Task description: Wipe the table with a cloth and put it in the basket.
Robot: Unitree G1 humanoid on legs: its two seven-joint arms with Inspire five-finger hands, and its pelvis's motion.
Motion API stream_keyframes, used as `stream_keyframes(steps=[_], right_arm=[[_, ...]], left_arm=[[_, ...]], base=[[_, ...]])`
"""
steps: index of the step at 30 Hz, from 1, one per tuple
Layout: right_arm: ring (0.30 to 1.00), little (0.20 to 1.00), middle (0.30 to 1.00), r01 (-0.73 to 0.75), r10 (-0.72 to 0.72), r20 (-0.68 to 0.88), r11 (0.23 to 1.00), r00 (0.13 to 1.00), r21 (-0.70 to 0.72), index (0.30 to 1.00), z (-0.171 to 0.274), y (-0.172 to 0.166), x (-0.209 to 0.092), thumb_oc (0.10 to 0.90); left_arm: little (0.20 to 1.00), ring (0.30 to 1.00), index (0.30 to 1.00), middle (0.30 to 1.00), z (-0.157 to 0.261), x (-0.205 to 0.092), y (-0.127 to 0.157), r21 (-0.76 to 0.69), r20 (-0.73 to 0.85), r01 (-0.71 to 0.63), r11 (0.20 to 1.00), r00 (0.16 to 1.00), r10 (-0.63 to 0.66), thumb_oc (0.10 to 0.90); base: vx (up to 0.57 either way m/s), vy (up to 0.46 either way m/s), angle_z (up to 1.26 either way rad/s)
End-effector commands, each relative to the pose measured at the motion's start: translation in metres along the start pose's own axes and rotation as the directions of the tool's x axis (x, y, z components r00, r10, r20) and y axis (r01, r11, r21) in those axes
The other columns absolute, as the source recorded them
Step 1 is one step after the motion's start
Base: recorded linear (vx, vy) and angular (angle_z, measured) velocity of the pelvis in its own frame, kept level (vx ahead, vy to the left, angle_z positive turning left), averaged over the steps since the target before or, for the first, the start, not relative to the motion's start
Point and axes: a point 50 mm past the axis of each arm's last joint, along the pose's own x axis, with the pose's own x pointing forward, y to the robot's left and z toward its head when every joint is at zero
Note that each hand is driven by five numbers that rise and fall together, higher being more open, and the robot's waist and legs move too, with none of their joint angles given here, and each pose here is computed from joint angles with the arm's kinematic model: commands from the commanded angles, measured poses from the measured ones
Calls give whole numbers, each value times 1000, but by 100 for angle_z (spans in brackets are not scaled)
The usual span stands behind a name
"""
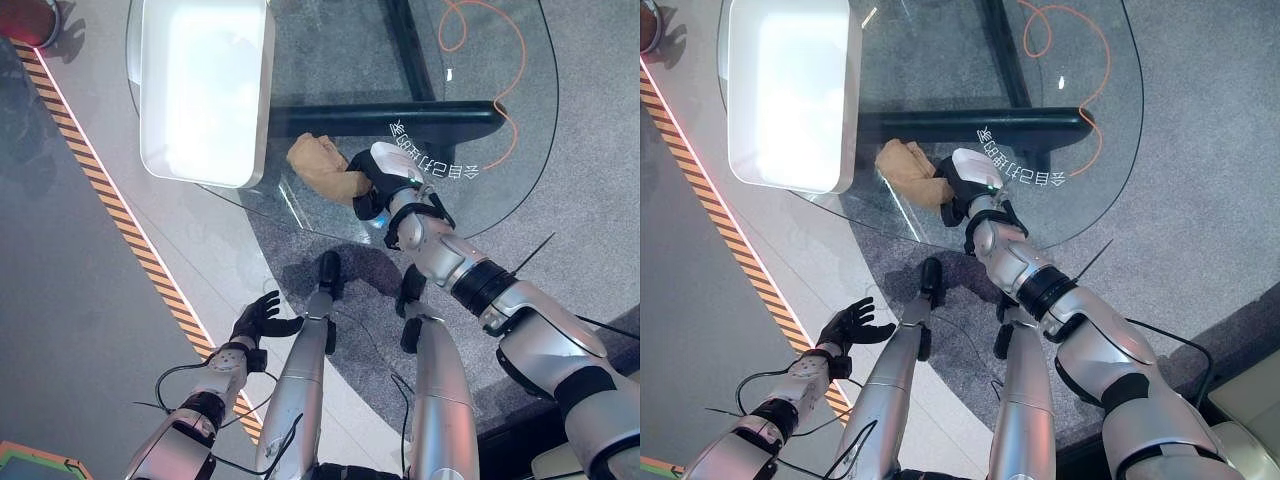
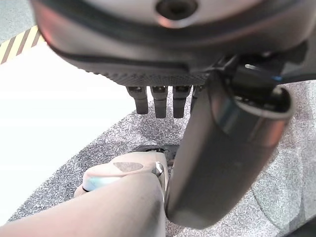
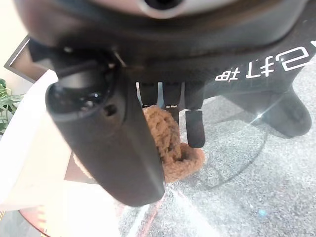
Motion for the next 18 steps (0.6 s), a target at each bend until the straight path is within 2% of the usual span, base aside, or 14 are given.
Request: stream_keyframes(steps=[1, 6, 10, 11, 14, 18], right_arm=[[300, 200, 300, 6, -7, 221, 1000, 975, 7, 300, 46, 4, -6, 100], [300, 200, 300, 102, -107, 167, 994, 980, 37, 300, 36, -9, -2, 100], [300, 200, 300, 321, -324, 28, 945, 946, 64, 300, 9, -41, 6, 100], [300, 200, 300, 427, -424, -50, 901, 904, 82, 300, -7, -58, 8, 100], [300, 200, 300, 600, -579, -179, 793, 796, 104, 300, -34, -95, 6, 100], [300, 200, 300, 714, -672, -272, 693, 689, 96, 300, -53, -124, 0, 100]], left_arm=[[900, 900, 900, 900, -20, -6, -4, -30, -51, -14, 999, 999, 13, 800], [900, 900, 900, 900, -18, -5, -5, -31, -53, -14, 999, 999, 12, 800], [900, 900, 900, 900, -20, -5, -5, -30, -57, -10, 999, 998, 8, 800], [900, 900, 900, 900, -23, -6, -4, -28, -60, -8, 1000, 998, 6, 800], [900, 900, 900, 900, -28, -8, -3, -27, -65, -7, 1000, 998, 6, 800], [900, 900, 900, 900, -31, -10, -2, -28, -66, -10, 1000, 998, 8, 800]], base=[[0, 0, 0], [0, 0, 0], [0, 0, 0], [0, 0, 0], [1, -4, 4], [0, -1, 5]])
